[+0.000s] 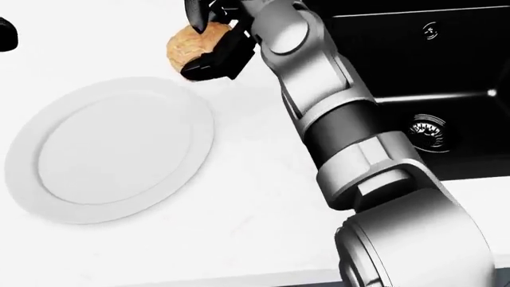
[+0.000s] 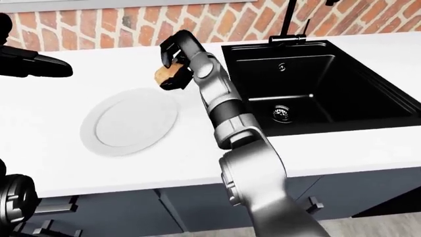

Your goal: Place the pastries on the plates.

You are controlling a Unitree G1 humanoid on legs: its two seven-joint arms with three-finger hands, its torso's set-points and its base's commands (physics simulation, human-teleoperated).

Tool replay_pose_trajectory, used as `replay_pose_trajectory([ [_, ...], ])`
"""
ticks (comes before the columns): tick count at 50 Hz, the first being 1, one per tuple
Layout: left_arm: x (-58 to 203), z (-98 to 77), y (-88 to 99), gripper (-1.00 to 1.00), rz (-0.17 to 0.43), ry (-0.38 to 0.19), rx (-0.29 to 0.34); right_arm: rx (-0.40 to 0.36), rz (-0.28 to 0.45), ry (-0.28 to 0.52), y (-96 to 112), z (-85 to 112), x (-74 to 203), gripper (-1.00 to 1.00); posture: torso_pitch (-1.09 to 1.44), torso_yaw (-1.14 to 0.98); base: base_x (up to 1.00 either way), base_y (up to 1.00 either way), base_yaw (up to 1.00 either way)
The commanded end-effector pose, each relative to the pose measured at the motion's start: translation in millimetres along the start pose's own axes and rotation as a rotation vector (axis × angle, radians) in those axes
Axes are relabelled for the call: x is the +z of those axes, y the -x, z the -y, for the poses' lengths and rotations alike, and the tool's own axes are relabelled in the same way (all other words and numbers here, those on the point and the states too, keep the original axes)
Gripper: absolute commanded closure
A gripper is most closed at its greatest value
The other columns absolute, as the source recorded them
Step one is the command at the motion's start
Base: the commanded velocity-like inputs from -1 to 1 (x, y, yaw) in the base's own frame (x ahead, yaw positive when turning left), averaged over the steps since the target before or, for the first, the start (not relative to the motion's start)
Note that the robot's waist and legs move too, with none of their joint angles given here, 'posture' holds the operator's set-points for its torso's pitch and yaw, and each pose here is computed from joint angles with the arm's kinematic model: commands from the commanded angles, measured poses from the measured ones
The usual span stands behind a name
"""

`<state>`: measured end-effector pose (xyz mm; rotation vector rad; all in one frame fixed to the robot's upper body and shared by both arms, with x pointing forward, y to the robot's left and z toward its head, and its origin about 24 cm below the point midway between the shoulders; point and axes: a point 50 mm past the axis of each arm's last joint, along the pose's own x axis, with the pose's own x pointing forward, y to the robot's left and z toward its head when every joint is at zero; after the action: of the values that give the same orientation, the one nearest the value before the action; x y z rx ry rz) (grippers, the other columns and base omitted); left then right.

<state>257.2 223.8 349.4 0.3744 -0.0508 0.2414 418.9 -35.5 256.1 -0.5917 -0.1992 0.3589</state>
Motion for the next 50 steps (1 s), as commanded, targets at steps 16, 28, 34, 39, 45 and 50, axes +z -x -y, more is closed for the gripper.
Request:
replay_pose_trajectory([
  [16,8.4,-6.6,4.2,-1.0,0.058,-0.002,0.039,0.065,0.173,-0.018,4.4,-17.8,48.2,1.0,0.0,0.0,0.0,0.0,0.0],
  [28,8.0,-6.8,5.0,-1.0,0.058,-0.004,0.039,0.15,0.21,-0.014,12.3,-49.3,51.7,1.0,0.0,0.0,0.0,0.0,0.0],
  [34,9.5,-7.2,5.9,-1.0,0.058,-0.003,0.04,0.178,0.217,-0.022,12.8,-59.0,48.8,1.0,0.0,0.0,0.0,0.0,0.0],
  [39,10.0,-7.0,5.7,-1.0,0.058,-0.004,0.038,0.206,0.217,-0.043,12.6,-66.9,46.2,1.0,0.0,0.0,0.0,0.0,0.0],
  [45,9.2,-7.4,4.7,-1.0,0.057,-0.004,0.04,0.238,0.214,-0.064,10.1,-77.2,39.4,1.0,0.0,0.0,0.0,0.0,0.0],
  [50,9.3,-7.3,4.4,-1.0,0.055,-0.003,0.039,0.269,0.225,-0.073,10.6,-88.8,41.1,1.0,0.0,0.0,0.0,0.0,0.0],
])
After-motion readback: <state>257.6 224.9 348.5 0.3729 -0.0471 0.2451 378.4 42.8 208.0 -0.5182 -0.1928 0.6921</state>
